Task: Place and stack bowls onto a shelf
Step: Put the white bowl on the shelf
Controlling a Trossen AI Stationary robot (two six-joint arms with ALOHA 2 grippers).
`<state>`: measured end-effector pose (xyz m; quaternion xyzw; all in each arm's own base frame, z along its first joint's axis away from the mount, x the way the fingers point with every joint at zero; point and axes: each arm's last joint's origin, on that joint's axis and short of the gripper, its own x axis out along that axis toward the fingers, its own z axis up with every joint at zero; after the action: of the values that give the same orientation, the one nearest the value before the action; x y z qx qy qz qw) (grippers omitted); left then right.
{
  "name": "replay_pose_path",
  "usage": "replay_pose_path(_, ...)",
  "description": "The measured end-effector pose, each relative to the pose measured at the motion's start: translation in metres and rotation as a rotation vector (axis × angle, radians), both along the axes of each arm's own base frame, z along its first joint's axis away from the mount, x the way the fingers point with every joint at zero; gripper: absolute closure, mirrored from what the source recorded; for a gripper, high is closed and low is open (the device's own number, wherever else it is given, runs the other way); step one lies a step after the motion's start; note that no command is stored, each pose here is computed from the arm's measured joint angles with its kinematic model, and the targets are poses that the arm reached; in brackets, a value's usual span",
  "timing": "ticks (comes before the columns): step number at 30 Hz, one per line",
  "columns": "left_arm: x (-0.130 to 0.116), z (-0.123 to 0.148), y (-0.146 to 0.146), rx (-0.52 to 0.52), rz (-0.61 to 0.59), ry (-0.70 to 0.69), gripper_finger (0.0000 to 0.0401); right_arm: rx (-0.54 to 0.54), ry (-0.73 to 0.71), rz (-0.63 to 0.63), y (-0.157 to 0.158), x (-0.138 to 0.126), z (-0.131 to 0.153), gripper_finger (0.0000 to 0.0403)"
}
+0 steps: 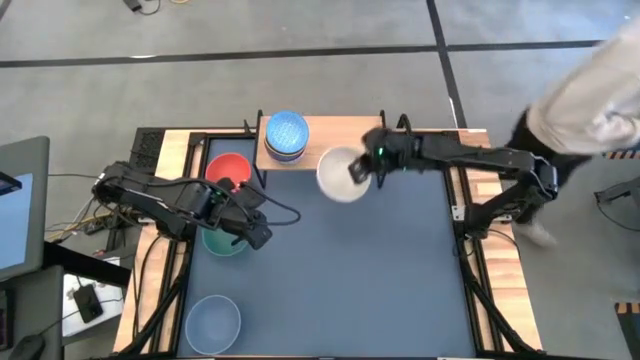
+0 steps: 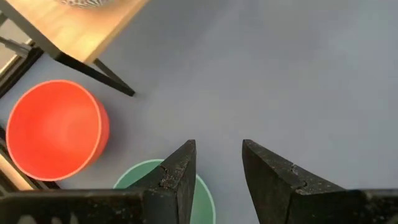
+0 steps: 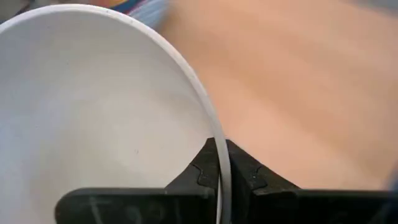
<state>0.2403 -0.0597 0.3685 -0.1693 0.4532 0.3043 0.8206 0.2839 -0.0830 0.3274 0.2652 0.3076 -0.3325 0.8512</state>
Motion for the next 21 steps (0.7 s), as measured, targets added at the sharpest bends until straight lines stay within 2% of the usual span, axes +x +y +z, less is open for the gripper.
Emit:
replay_pose_path(6,0.001,0.002,0.009,0.032,0.045,-0.020,0.0285,-0.006,0.013,-0.200,-0.060,-0.026,0.000,0.0372)
replay_pose_path(12,0.005,0.002,0.027,0.041,0.102,-0.013,0.0285,0.024,0.026,-0.324,-0.095,-0.045,-0.005,0.0364)
replay_pose_path(21,0.007,0.002,0.043,0.056,0.162,-0.011,0.0285,0.088,0.023,-0.288,-0.114,-0.039,-0.020,0.0350)
